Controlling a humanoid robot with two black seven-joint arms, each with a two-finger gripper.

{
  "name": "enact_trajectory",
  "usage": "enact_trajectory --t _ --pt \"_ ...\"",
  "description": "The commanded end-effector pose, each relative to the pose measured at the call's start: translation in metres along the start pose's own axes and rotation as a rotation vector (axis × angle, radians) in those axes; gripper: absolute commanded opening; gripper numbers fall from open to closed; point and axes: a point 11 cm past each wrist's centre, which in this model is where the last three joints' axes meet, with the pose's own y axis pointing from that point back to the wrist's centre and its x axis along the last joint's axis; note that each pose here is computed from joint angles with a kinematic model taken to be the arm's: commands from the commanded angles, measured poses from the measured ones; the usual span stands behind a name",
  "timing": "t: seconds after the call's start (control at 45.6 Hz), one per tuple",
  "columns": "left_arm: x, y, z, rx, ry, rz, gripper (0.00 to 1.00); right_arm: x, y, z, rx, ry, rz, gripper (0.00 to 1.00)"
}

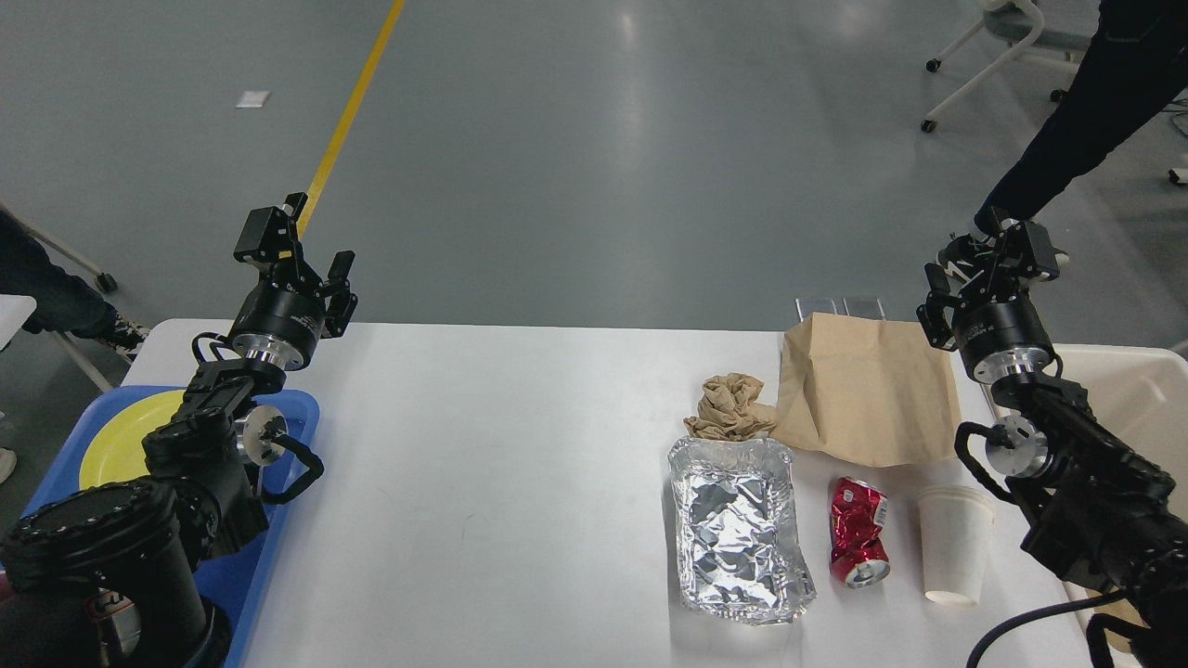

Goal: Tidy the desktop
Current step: 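Raise the right gripper out of the bin and swing it over the table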

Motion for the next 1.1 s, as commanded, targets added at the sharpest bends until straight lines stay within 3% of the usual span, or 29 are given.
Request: enact_trajectory --t 0.0,0.131,0.329,0.416,0.614,0.679,0.833,1.074 --pt "0.0 0.0 0.0 0.0 0.0 0.0 0.96 -0.014 -0.005 0.0 -0.024 0.056 -0.065 1.0" --pt "0.0 0.0 0.0 0.0 0.0 0.0 0.96 -0.058 -0.012 0.009 -0.116 0.259 -0.285 1.0" --pt "0.0 0.0 0.0 0.0 0.0 0.0 0.96 -0.087 -0.02 0.008 -0.261 0.679 -0.558 1.0" --pt "0.0 0.0 0.0 0.0 0.0 0.0 0.96 -0.089 -0.024 0.007 -0.352 0.861 -0.63 1.0" --pt "0.0 0.0 0.0 0.0 0.0 0.0 0.96 -0.079 -0.023 0.0 -0.697 1.323 -0.729 1.0" --pt "0.0 0.0 0.0 0.0 0.0 0.0 0.96 -0.081 -0.023 -0.006 -0.748 1.439 -0.764 1.0" --pt "0.0 0.0 0.0 0.0 0.0 0.0 0.96 -0.09 -0.019 -0.022 -0.816 1.587 -0.854 1.0" --pt "0.0 0.0 0.0 0.0 0.0 0.0 0.96 -0.132 0.012 -0.066 -1.077 1.563 -1.112 1.0"
